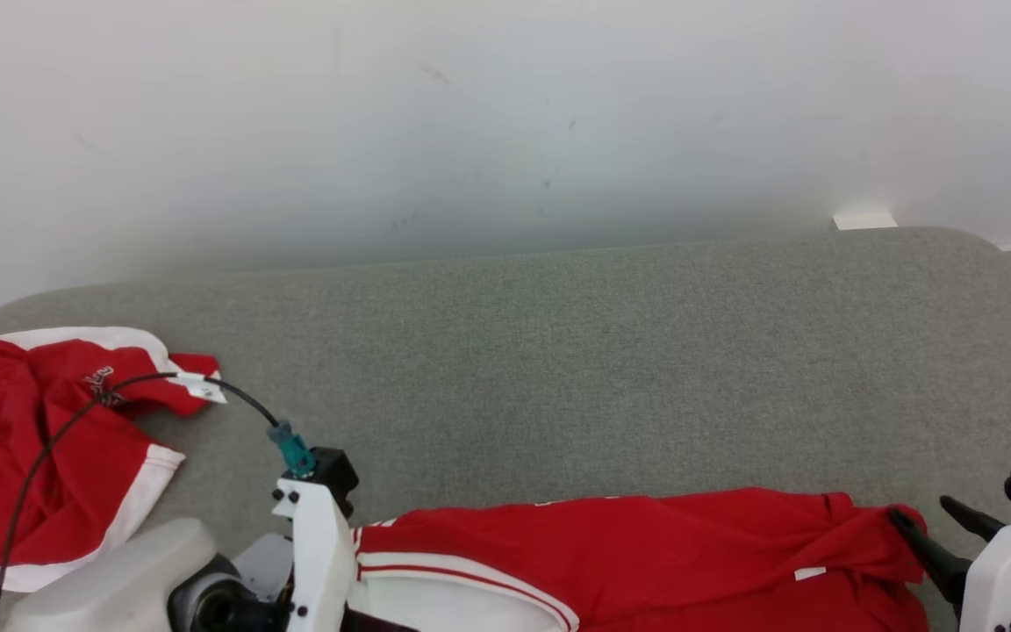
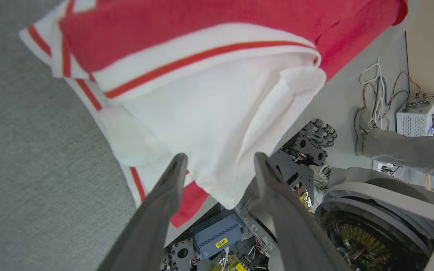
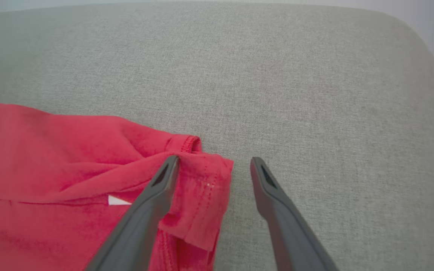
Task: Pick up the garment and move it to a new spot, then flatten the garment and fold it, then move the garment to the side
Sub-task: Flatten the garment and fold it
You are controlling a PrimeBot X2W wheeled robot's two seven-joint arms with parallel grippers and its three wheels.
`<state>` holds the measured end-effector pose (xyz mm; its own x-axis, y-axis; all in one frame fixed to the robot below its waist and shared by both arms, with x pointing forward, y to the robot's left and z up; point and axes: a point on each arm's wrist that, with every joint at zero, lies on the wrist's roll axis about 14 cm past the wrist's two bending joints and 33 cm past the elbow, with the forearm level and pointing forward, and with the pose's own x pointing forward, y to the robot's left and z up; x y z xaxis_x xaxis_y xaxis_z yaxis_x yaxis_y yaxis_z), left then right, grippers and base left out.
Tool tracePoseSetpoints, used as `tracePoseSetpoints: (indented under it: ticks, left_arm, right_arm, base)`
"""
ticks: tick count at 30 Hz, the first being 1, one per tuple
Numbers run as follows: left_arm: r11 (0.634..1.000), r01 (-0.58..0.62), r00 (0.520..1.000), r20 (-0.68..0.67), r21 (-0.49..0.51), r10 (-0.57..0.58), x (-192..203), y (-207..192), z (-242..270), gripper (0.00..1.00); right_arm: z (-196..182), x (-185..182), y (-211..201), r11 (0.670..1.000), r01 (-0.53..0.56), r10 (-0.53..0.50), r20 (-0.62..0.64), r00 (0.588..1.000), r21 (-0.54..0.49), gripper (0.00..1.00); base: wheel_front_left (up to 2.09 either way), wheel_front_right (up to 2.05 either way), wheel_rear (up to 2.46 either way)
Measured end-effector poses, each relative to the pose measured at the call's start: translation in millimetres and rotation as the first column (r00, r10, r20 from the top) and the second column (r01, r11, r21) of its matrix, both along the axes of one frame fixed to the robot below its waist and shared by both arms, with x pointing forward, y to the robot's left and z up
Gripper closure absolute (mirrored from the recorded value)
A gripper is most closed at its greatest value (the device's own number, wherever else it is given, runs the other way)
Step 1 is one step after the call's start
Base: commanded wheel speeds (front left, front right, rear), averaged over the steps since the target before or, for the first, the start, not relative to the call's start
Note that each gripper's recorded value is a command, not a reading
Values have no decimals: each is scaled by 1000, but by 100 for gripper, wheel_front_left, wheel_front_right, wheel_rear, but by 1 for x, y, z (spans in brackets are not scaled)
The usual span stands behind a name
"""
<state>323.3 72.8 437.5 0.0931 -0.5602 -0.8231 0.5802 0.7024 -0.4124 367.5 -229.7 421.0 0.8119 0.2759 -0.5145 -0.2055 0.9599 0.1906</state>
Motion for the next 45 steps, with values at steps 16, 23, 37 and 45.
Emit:
tracePoseSetpoints:
  ticks: [16, 23, 37, 45]
  left_arm:
    - [946, -156, 781, 551, -284, 294, 90, 15, 116, 0]
    - [854, -240, 488, 703, -462, 517, 100, 49, 145, 0]
    - [645, -388, 71, 677, -658, 733, 74, 101, 150, 0]
    - [615, -447, 6, 686, -649, 728, 45, 94, 115, 0]
  right_arm:
    - [115, 40, -22, 994, 48, -82, 379, 922, 99, 0]
    - [168, 46, -21, 971, 72, -192, 566, 802, 227, 0]
    - [123, -3, 13, 951, 134, -280, 590, 758, 280, 0]
    - [96, -23, 16, 947, 186, -305, 545, 781, 264, 0]
  base:
    - [0, 0, 0]
    - [0, 0, 0]
    - [0, 0, 0]
    - [0, 0, 0]
